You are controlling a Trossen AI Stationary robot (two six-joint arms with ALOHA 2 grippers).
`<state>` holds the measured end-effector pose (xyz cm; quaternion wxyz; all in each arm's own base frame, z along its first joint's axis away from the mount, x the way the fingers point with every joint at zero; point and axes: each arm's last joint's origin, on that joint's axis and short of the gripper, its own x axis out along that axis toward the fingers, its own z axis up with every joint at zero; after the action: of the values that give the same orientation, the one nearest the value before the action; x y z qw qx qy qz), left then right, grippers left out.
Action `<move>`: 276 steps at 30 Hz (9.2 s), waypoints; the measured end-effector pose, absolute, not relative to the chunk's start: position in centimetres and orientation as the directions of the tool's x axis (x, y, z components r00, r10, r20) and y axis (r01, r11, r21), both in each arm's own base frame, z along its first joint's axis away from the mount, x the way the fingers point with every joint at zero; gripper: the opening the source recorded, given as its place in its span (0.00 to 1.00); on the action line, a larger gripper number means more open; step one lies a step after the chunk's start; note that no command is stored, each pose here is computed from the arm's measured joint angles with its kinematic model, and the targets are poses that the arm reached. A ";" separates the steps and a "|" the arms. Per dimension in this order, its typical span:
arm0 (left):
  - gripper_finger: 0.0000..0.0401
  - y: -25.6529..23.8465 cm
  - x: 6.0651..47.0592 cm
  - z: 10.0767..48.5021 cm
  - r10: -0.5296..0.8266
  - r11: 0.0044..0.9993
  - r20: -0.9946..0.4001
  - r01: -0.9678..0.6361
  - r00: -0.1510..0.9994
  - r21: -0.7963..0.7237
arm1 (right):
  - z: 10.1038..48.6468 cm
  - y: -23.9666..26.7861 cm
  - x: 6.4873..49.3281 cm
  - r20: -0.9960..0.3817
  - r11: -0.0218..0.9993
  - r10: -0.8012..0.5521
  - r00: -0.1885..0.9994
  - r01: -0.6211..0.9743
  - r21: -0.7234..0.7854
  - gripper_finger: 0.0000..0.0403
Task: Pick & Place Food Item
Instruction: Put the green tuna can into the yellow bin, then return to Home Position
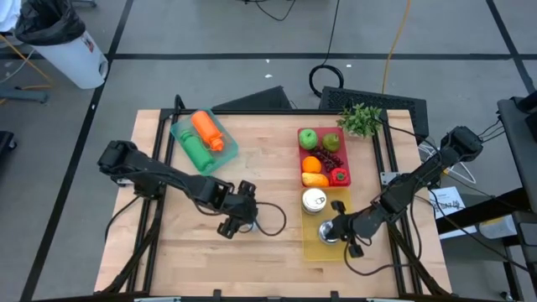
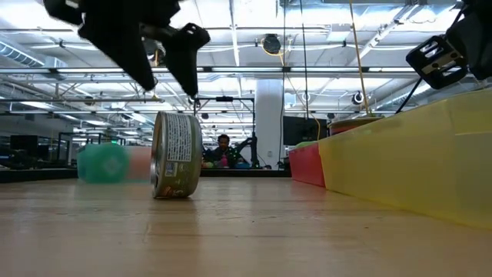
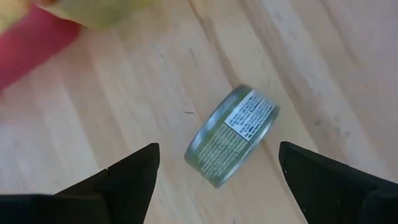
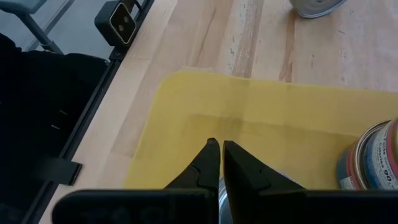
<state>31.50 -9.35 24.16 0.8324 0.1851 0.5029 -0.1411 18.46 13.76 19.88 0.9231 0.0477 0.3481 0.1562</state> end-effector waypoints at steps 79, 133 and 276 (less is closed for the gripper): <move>0.42 -11.0 49.5 16.3 -0.218 0.943 -0.269 0.131 0.938 -0.306 | 27.3 8.5 13.7 -0.323 0.945 0.298 0.898 -0.324 -0.029 0.02; 0.73 -15.2 32.8 35.1 0.231 0.966 -0.415 -0.154 0.880 0.210 | 20.8 13.5 15.9 -0.174 0.914 0.406 0.897 -0.400 0.069 0.52; 0.73 -2.7 11.7 19.1 0.237 0.962 0.009 -0.233 0.971 -0.140 | 25.9 1.5 6.5 0.076 0.998 0.053 0.996 -0.055 0.030 0.52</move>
<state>11.66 -2.68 19.08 0.9904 -0.0691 -0.0126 0.1187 6.51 1.46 25.91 0.9988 0.0160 -0.0376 0.0270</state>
